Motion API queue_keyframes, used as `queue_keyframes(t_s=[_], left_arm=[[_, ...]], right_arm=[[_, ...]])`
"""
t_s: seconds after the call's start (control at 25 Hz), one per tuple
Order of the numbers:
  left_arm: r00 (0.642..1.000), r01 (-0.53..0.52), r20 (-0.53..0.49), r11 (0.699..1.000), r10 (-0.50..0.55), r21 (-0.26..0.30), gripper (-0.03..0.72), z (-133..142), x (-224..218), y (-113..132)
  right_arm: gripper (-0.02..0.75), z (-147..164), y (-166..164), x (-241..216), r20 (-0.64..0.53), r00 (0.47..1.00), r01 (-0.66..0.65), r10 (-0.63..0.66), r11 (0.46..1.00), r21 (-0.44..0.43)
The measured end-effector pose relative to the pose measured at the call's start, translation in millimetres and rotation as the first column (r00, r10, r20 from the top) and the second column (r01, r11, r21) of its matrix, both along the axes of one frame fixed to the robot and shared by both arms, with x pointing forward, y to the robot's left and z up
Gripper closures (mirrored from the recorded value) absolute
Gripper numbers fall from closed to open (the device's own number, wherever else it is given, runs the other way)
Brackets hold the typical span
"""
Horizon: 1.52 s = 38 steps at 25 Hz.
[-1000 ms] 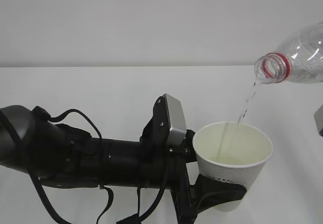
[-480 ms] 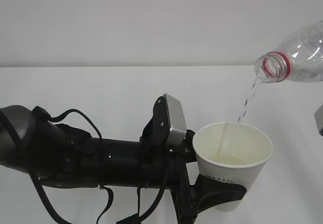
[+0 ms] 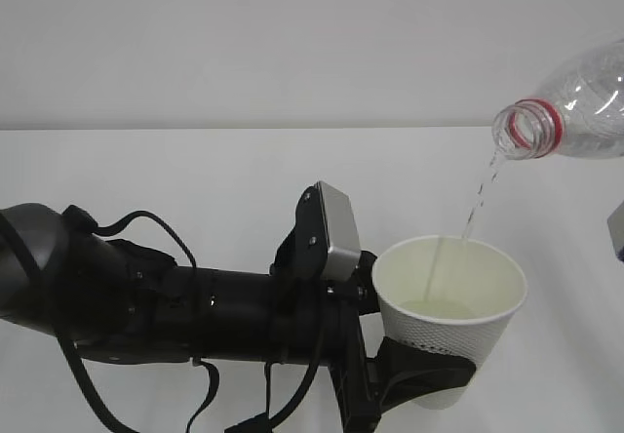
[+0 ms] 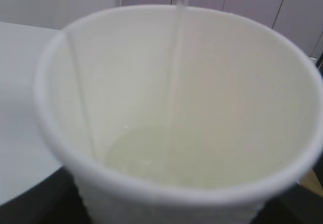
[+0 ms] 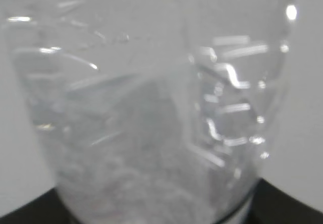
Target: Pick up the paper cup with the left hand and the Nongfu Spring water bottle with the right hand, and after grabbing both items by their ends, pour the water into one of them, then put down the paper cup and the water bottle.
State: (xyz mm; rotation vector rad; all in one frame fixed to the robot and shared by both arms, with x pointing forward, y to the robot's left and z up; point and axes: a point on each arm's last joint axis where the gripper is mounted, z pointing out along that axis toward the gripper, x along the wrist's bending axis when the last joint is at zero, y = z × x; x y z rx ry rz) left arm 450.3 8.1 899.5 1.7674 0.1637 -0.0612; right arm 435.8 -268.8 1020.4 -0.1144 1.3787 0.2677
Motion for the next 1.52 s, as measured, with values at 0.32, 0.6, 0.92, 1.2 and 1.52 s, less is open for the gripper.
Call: queue_keyframes(t_s=[0.32, 0.6, 0.92, 1.2, 1.52], left_arm=[[1.000, 0.000, 0.000, 1.000, 0.000, 0.000, 0.145, 0.0, 0.0, 0.0], [1.000, 0.000, 0.000, 1.000, 0.000, 0.000, 0.145, 0.0, 0.0, 0.0], [1.000, 0.000, 0.000, 1.000, 0.000, 0.000, 0.145, 0.0, 0.0, 0.0], [1.000, -0.001, 0.000, 1.000, 0.001, 0.004, 0.145, -0.3, 0.1, 0.1], [1.000, -0.003, 0.000, 1.000, 0.003, 0.008, 0.145, -0.7, 0.3, 0.2]], right_arm=[[0.351, 1.5, 0.1, -0.3, 0.016, 1.000, -0.002, 0.002, 1.000, 0.004], [0.351, 2.1, -0.1, -0.4, 0.023, 1.000, 0.000, 0.000, 1.000, 0.006], [0.351, 2.2, -0.4, -0.3, 0.023, 1.000, 0.003, -0.003, 1.000, 0.009], [0.351, 2.2, -0.6, -0.3, 0.023, 1.000, 0.005, -0.005, 1.000, 0.010], [0.351, 2.2, -0.6, -0.3, 0.023, 1.000, 0.005, -0.005, 1.000, 0.010]])
